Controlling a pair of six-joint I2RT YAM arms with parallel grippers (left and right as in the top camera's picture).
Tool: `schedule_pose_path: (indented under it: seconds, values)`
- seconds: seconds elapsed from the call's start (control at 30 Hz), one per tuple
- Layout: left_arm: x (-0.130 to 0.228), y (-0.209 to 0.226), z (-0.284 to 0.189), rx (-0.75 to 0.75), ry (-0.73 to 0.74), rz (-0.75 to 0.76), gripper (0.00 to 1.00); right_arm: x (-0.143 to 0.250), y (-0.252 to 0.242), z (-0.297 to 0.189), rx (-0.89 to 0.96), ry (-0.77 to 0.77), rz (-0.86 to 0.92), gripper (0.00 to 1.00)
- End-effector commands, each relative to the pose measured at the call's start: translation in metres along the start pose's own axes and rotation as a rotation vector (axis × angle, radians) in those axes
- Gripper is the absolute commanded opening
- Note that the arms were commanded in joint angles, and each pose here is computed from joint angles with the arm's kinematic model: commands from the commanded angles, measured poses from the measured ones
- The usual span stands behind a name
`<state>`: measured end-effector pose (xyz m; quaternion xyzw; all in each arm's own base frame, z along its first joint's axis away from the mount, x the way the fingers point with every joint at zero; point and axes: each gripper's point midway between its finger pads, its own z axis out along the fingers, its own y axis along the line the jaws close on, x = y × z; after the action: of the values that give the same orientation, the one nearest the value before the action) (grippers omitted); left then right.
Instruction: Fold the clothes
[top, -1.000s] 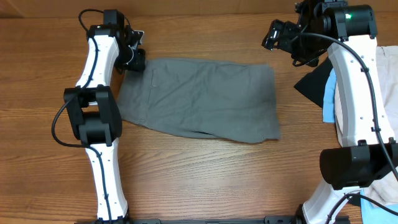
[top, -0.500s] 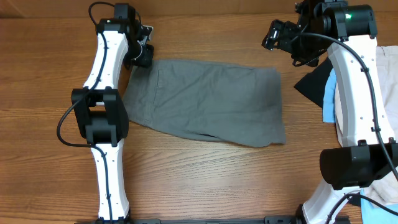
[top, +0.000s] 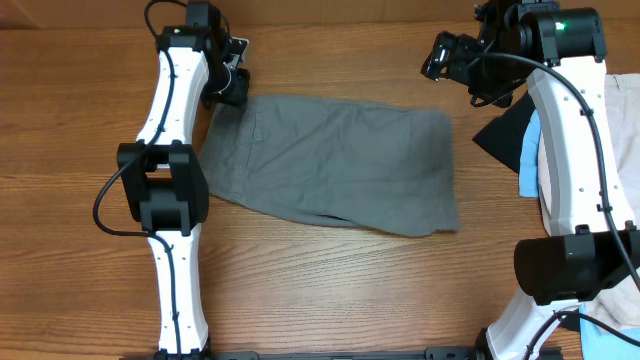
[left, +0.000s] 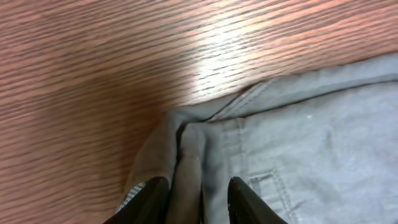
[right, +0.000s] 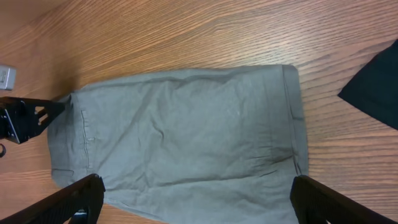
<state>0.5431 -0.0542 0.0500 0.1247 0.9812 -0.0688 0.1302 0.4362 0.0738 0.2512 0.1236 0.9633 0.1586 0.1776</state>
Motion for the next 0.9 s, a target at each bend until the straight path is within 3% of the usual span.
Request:
schedule_pose_path:
  seconds: [0.0, 0.87]
  values:
    - [-0.006, -0.017, -0.009, 0.001, -0.018, 0.019, 0.35, -0.002, 0.001, -0.004, -0.008, -0.010, -0.007, 1.00]
    - [-0.016, -0.016, -0.008, -0.082, -0.044, 0.056, 0.42, -0.002, 0.001, -0.004, -0.008, -0.010, -0.007, 1.00]
